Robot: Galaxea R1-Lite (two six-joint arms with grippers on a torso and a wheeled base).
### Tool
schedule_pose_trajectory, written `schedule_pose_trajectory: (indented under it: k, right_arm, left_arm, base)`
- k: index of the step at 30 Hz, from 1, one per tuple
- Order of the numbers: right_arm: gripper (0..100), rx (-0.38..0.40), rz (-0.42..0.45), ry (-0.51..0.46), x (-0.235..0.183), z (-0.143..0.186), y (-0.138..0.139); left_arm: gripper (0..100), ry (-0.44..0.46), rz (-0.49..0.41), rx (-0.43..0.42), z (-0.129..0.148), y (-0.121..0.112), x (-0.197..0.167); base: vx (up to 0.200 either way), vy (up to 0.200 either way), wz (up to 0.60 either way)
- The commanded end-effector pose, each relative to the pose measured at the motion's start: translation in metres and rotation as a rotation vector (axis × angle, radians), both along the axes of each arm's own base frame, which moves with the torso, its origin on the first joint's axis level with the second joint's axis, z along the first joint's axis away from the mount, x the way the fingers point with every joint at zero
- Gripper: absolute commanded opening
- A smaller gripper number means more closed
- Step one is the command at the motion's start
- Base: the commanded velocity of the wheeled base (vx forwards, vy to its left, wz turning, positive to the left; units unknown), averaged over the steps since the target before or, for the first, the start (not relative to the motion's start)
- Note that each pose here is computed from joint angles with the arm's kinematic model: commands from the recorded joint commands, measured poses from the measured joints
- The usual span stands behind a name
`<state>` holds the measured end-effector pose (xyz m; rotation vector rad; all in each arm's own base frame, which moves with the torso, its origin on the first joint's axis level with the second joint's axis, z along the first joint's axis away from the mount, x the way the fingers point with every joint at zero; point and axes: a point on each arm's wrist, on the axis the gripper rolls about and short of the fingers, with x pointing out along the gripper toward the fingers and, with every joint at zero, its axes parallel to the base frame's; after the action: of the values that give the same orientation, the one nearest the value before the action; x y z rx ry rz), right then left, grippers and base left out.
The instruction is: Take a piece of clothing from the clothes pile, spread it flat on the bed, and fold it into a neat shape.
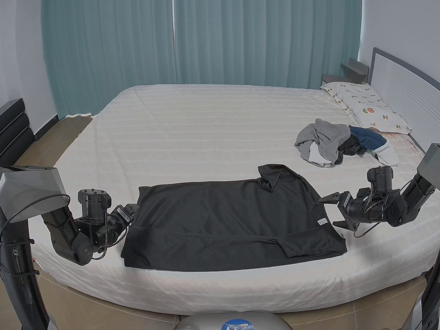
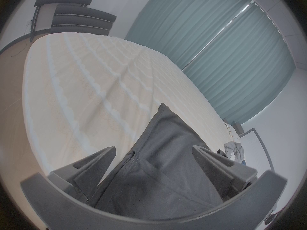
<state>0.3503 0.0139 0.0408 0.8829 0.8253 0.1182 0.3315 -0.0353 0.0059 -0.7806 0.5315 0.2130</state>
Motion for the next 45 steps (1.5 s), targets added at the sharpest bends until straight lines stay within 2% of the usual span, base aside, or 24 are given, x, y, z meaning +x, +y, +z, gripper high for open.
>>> schedule_pose_trajectory:
  k: [1,5,9,13,16,35,36,45]
  right_arm:
    - [100,0.045,0.012,0.022,-0.013,-0.014,-0.001]
    - [100,0.045,0.018,-0.002,-0.018,-0.016,-0.001]
    - [100,0.043,0.020,-0.002,-0.018,-0.016,-0.001]
    - [100,0.042,0.021,0.004,-0.019,-0.017,-0.001]
    - [100,0.043,0.028,0.004,-0.020,-0.017,0.001]
    - [100,0.029,0.046,0.008,-0.023,-0.019,0.003]
    - [100,0.027,0.048,0.006,-0.023,-0.019,0.003]
    - [100,-0.017,0.068,-0.015,-0.025,-0.019,0.003]
  left_arm:
    - [100,-0.012,-0.010,-0.028,0.010,0.002,-0.005]
    - [100,-0.004,-0.023,-0.027,0.007,0.002,-0.005]
    - [100,0.014,-0.075,-0.060,0.006,0.004,-0.008]
    - [100,0.084,-0.217,-0.037,-0.004,0.024,-0.026]
    - [100,0.097,-0.263,-0.011,-0.009,0.028,-0.030]
    - [100,0.135,-0.333,-0.029,-0.020,0.017,-0.033]
    - [0,0.137,-0.333,-0.029,-0.021,0.017,-0.033]
    - [0,0.164,-0.326,-0.004,-0.024,0.021,-0.041]
  base:
    - [0.200,0.000,0.00]
    - [0.200,0.000,0.00]
    - [0.000,0.000,0.00]
    - [0.000,0.000,0.00]
    - [0.000,0.000,0.00]
    - [0.000,0.000,0.00]
    - [0.000,0.000,0.00]
    - [0.000,0.000,0.00]
